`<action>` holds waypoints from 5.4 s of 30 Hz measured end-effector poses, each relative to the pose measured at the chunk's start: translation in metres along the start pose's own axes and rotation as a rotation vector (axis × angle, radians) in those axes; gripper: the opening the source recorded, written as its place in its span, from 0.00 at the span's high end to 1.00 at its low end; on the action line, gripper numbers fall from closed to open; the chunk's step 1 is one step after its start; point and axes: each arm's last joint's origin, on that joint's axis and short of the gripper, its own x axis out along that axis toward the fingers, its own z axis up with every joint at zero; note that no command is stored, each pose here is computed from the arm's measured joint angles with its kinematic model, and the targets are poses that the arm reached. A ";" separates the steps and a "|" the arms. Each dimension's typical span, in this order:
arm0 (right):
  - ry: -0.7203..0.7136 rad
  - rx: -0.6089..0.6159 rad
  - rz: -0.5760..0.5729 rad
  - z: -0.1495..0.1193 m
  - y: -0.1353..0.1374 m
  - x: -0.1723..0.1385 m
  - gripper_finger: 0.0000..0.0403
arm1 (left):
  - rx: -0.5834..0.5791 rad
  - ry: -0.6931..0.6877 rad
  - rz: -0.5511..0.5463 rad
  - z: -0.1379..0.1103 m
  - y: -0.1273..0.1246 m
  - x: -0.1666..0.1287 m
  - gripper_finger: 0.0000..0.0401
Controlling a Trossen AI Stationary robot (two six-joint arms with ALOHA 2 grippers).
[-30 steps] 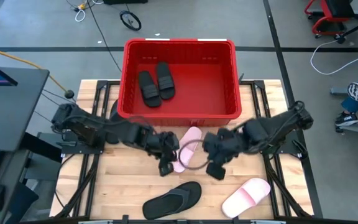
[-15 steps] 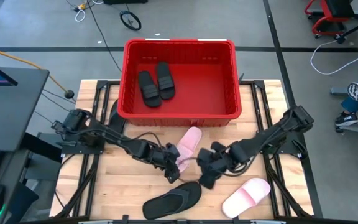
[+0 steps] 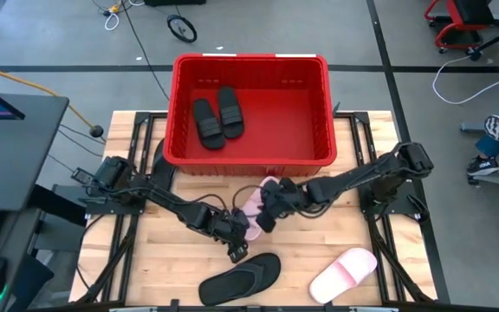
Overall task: Pick and place slides into bin
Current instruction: Put the left pink slide in the red bin, then put the pink slide into the red bin
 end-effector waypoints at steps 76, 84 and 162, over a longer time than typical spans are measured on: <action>-0.748 0.170 -0.067 0.150 -0.037 -0.220 0.99 | -0.419 0.126 -0.017 -0.061 -0.035 -0.009 0.98; -0.541 0.257 -0.324 0.185 -0.122 -0.171 0.99 | -0.466 0.109 -0.015 -0.052 -0.030 -0.007 0.96; 0.301 -0.014 0.307 0.017 -0.001 -0.252 0.64 | -0.358 -0.016 0.048 0.019 0.027 0.003 0.89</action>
